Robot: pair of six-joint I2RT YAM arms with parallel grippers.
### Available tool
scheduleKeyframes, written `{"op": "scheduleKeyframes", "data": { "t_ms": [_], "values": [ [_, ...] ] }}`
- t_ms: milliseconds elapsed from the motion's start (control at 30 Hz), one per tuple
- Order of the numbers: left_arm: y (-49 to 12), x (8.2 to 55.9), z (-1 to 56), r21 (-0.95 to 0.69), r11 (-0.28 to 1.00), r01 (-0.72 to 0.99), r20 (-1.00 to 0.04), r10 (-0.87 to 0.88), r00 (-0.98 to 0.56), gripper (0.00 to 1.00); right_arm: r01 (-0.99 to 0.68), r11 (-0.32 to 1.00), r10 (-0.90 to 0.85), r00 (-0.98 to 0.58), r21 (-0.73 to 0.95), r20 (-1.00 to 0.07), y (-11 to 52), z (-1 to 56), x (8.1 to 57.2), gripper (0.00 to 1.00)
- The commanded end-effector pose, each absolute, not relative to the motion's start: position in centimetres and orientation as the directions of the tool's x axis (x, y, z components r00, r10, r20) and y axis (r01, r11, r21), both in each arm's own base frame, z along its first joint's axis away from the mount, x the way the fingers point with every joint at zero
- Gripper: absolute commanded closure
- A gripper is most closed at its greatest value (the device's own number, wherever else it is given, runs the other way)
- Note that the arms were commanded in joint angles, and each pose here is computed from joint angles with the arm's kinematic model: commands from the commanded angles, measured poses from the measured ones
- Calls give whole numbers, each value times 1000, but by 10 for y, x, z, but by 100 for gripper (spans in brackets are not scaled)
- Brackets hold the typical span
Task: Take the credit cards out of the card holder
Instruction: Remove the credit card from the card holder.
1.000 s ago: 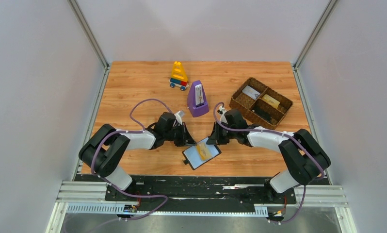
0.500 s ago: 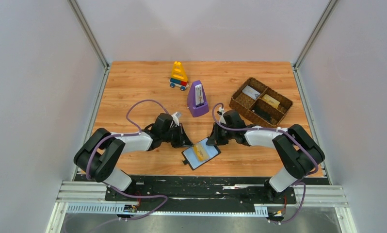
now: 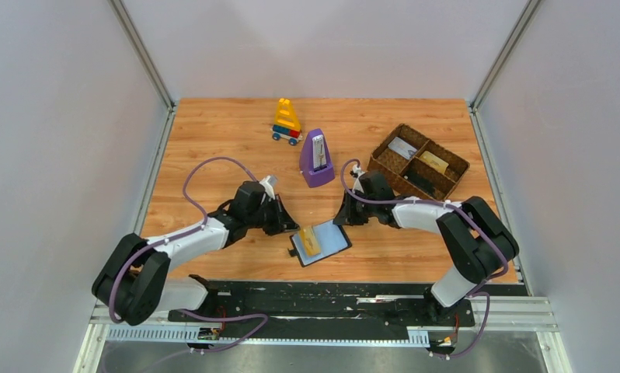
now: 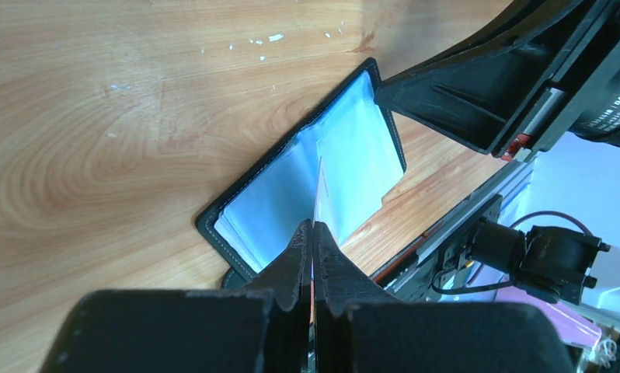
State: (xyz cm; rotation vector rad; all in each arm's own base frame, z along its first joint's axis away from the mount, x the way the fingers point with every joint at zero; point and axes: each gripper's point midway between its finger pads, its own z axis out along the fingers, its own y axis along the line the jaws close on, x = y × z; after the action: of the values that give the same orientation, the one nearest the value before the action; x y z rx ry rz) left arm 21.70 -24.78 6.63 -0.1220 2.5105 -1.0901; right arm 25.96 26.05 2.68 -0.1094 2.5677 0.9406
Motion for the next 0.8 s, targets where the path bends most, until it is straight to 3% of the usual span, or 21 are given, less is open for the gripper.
{"op": "scheduleKeyframes", "data": {
  "t_ms": [0,200,367,533,767],
  "values": [
    [-232,218,75,-682,728,66,-369,-265,-891,100,-278,765,53,-871,581,-488,263,54,279,88],
    [-222,219,101,-690,721,66,-417,-321,-851,100,-383,662,41,-840,644,-542,275,103,266,75],
    [-227,217,139,-767,629,125,-446,-383,-809,100,-483,467,47,-824,741,-565,291,143,239,58],
    [-235,214,175,-831,525,184,-446,-432,-784,100,-499,351,45,-836,792,-547,297,155,220,39],
    [-235,211,208,-880,409,243,-441,-511,-738,100,-465,214,60,-871,859,-487,302,162,201,36]
  ]
}}
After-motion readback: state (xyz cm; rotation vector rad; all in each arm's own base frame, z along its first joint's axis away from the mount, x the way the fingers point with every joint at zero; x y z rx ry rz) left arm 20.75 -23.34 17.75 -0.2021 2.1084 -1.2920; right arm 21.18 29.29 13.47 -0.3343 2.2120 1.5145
